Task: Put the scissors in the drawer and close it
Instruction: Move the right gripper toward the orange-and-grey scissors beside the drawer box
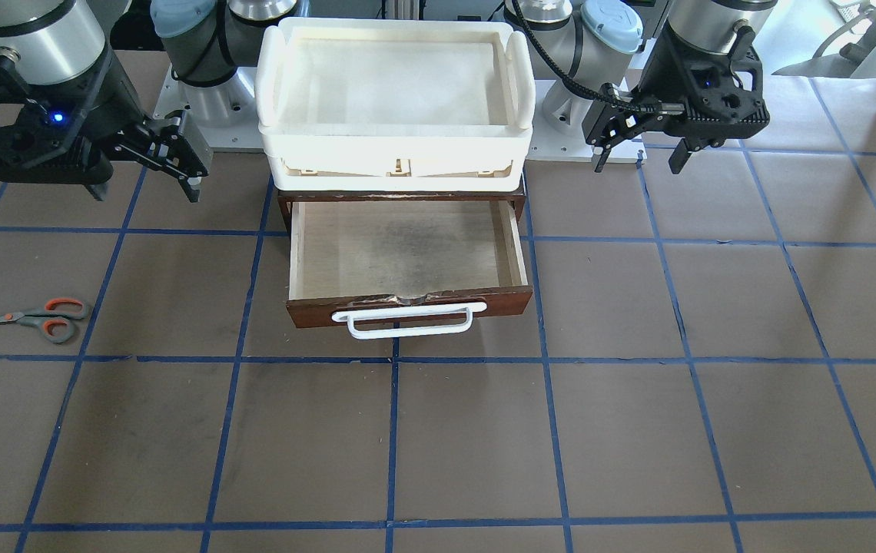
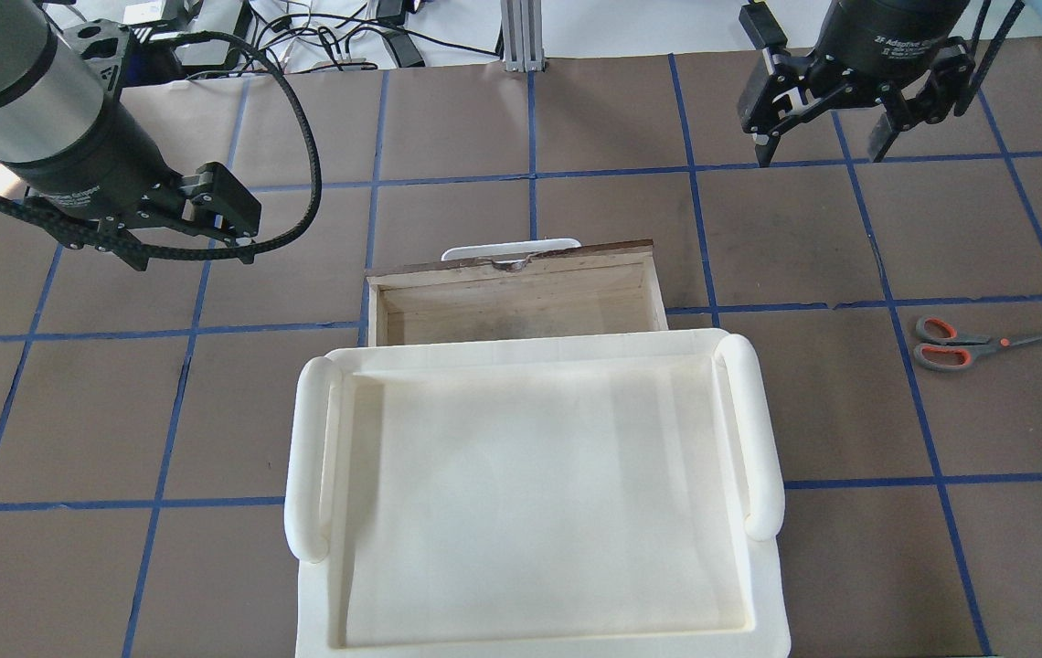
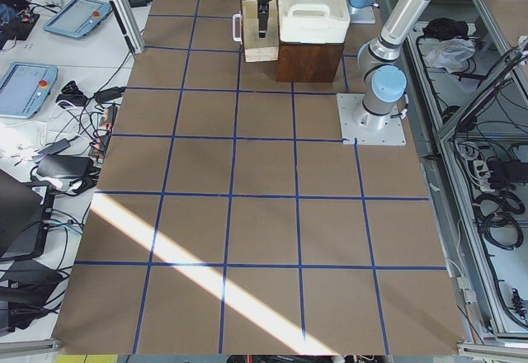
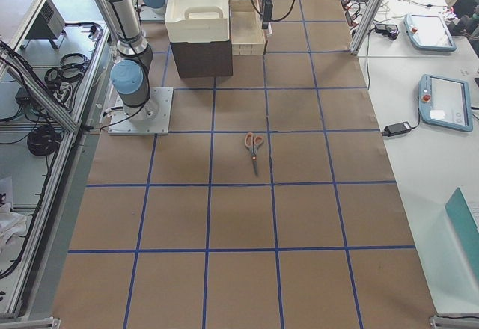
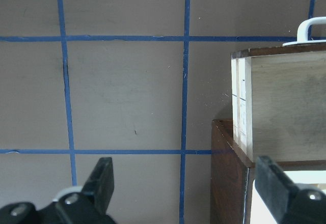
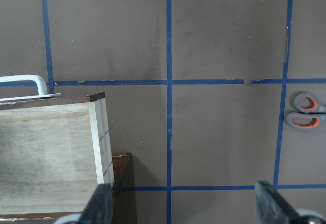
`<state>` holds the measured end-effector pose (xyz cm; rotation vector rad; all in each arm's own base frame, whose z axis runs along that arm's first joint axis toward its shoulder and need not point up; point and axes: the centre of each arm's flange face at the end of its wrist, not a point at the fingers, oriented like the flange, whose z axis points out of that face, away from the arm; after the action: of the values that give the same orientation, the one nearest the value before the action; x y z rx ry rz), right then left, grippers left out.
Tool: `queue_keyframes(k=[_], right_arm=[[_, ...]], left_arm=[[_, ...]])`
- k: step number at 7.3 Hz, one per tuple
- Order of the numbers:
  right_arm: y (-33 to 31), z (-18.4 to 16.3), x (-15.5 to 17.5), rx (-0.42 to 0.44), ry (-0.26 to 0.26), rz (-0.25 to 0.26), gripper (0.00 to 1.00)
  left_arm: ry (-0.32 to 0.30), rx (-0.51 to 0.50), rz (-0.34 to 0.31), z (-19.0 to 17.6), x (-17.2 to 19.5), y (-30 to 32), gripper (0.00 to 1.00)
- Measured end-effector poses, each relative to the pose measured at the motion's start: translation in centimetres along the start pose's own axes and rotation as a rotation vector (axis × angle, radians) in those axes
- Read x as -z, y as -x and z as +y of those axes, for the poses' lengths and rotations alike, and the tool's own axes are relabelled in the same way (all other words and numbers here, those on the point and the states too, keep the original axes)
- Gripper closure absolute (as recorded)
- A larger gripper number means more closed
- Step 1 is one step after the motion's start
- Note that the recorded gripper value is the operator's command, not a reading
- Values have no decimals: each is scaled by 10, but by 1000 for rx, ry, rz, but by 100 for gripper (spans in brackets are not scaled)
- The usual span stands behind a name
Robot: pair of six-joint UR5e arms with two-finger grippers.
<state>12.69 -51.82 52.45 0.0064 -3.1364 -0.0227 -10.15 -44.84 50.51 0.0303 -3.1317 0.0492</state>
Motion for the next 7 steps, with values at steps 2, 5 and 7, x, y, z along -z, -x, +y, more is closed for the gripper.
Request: queue_keyframes(k=[2, 5, 7], right_arm=[[-1, 0, 0, -1, -1, 1, 1], [-9, -4, -3, 132, -2, 6, 1], [-59, -24, -19, 357, 14, 11, 1]], left_arm=[[0, 0, 1, 0, 0, 0, 0], [-1, 1, -1, 0, 0, 0, 0], [0, 2, -1, 1, 1, 1, 0]])
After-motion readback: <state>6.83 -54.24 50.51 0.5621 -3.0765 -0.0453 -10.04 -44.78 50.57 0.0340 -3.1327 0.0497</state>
